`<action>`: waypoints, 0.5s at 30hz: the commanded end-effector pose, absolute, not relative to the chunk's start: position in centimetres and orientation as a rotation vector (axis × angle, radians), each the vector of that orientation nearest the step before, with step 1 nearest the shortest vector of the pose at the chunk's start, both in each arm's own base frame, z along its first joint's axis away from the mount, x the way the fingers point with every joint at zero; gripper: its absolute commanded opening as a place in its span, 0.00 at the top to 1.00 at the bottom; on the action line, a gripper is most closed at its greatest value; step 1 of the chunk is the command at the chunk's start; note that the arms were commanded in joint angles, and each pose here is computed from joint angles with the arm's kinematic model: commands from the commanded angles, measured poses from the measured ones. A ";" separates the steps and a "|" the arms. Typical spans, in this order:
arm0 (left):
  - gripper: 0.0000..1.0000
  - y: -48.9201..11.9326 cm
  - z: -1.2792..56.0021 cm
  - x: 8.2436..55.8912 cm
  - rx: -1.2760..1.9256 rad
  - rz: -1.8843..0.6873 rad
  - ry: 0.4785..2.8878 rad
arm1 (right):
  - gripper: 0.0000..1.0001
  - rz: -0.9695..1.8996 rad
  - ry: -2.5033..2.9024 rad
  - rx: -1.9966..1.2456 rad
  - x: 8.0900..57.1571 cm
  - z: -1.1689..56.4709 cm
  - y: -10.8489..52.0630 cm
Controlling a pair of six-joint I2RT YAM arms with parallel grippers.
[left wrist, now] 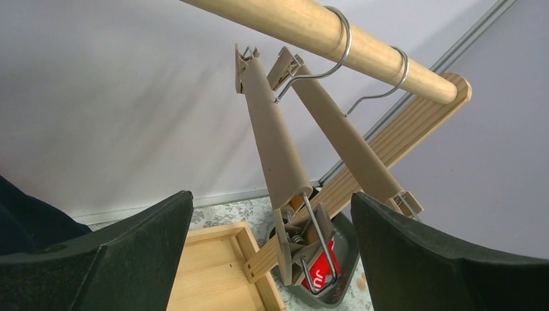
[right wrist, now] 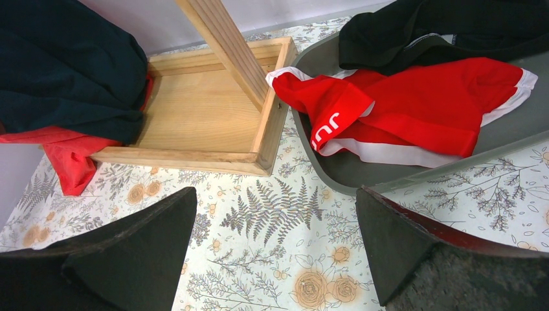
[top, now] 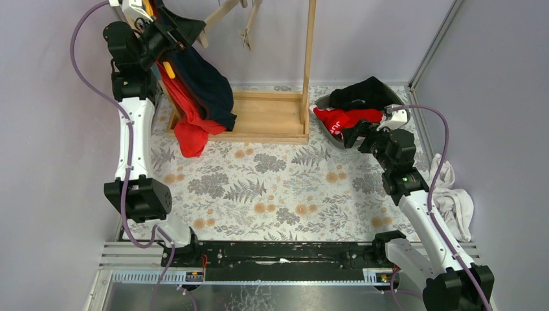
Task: Clip the underwear to the hanger
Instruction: Pick up the hanger from the clothesline.
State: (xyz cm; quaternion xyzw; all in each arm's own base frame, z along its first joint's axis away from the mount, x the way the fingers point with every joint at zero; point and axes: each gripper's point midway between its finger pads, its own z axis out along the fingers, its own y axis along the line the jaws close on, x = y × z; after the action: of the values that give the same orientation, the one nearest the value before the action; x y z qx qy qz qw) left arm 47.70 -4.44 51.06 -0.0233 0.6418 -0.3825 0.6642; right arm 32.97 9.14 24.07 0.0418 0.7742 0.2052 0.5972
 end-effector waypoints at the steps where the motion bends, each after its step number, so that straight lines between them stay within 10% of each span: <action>1: 0.12 -5.4 52.2 47.7 0.008 -0.881 1.408 | 0.01 0.482 1.735 0.065 33.3 25.8 9.4; 15: 0.50 -6.8 52.9 47.8 0.019 -0.844 1.395 | 0.01 0.478 1.735 0.065 33.2 25.8 9.4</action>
State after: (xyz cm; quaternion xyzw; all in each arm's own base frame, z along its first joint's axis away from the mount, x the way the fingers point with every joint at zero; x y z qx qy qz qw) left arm 48.39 -6.67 50.51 -0.0085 0.6456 -0.3928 0.6549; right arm 32.98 9.12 24.06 0.0413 0.7743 0.2044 0.5975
